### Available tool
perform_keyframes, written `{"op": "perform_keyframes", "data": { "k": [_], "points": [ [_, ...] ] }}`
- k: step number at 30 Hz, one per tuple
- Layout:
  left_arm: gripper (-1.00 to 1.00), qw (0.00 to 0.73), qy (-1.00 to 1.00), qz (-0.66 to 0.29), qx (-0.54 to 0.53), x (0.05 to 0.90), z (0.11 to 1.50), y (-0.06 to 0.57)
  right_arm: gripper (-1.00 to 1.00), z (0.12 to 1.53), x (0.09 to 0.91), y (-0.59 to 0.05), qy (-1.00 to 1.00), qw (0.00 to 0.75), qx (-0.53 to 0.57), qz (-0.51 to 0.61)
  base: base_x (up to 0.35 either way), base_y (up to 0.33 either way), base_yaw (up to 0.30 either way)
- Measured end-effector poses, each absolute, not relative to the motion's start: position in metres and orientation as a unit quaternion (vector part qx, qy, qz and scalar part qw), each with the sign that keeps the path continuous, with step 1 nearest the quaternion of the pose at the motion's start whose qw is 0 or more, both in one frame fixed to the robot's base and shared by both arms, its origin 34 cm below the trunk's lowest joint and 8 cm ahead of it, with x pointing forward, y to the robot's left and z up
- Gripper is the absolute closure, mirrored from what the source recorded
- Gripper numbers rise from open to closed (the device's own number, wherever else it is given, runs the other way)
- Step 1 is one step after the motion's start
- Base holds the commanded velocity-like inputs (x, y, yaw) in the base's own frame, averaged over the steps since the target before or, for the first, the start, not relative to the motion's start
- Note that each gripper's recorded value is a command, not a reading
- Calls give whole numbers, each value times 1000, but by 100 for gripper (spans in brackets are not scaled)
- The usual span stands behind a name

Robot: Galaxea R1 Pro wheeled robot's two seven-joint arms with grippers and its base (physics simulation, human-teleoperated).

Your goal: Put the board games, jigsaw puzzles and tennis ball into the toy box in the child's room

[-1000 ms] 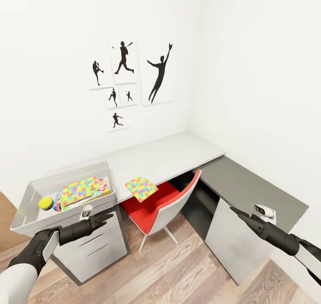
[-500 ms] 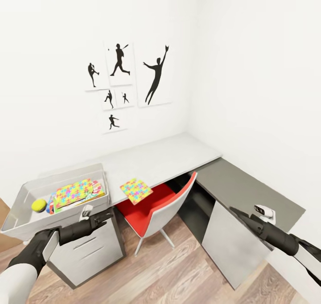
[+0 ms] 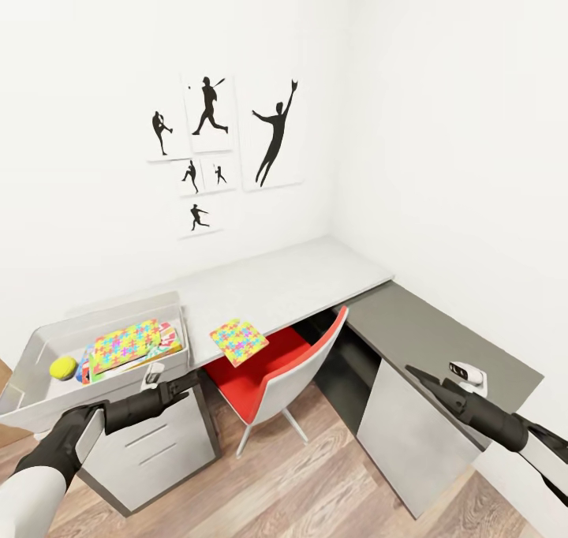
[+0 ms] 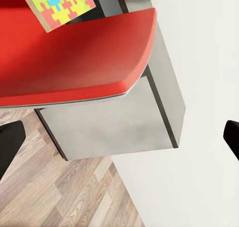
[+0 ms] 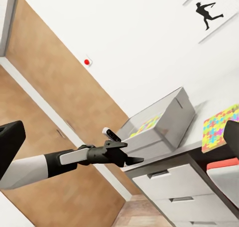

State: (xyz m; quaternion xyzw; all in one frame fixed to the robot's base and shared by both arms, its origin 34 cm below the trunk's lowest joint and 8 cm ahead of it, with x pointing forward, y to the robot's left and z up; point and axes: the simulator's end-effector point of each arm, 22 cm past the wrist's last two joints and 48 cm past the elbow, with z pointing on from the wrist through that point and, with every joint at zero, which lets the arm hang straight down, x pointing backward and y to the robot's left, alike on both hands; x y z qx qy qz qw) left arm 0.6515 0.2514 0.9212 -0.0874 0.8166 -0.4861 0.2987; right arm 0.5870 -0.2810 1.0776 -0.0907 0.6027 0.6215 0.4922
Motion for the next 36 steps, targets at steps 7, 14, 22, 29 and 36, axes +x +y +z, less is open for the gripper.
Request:
{"op": "perform_keyframes", "data": {
  "k": [7,14,22,29,36],
  "points": [
    [-100,299,816,-487,-87,651,922,252,-100,1082,588,-278,600,493,-95,623,3,-2,0],
    [-100,299,815,-489,-87,651,922,250,-100,1096,593,-278,593,492,-90,631,0,0,0],
    [-100,298,815,-489,-87,651,922,249,-100,1122,627,-302,606,479,-29,634,0,0,0],
    [-100,299,815,-489,-88,652,922,249,-100,1154,677,-318,635,480,15,606,0,0,0],
    [-100,299,815,-489,-89,652,922,250,-100,1186,710,-314,660,471,23,585,0,0,0]
  ]
}}
